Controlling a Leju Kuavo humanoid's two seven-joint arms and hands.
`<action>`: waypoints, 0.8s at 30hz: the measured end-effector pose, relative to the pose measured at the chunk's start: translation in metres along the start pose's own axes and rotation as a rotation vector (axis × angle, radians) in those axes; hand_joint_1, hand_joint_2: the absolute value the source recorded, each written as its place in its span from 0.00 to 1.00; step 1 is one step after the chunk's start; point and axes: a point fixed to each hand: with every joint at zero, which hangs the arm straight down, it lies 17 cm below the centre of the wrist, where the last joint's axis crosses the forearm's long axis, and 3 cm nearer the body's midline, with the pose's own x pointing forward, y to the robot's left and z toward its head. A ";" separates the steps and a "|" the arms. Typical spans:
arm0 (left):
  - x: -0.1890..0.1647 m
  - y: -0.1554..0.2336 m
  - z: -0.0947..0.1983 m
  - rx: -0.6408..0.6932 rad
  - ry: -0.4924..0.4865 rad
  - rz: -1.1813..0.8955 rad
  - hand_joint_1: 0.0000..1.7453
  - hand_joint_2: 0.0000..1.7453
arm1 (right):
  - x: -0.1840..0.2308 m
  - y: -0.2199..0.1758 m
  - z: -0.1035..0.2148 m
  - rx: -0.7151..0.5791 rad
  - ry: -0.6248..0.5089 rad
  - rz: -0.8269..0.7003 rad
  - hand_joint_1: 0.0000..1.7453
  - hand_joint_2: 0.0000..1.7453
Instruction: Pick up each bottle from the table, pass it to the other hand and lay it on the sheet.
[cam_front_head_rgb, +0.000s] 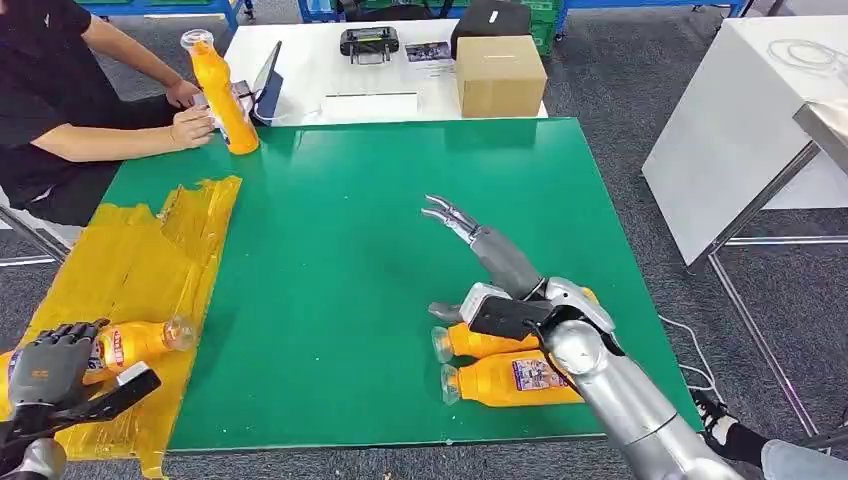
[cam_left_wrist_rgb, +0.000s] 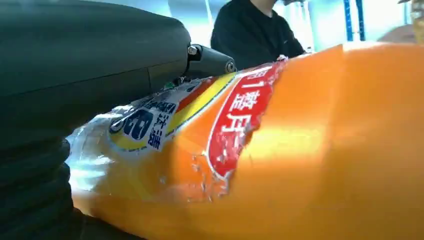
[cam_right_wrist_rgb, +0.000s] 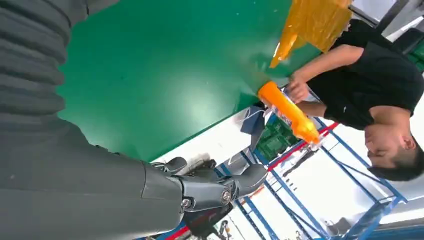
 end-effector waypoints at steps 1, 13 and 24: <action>0.004 -0.001 0.000 -0.002 -0.010 0.005 0.00 0.00 | 0.000 0.001 0.000 0.001 0.001 -0.001 0.00 1.00; 0.040 -0.010 -0.001 -0.029 -0.099 0.013 0.00 0.00 | -0.004 0.012 -0.004 0.015 0.014 -0.016 0.00 1.00; 0.069 -0.011 0.013 -0.038 -0.162 0.225 0.00 0.00 | -0.010 0.017 -0.004 0.017 0.032 -0.005 0.00 1.00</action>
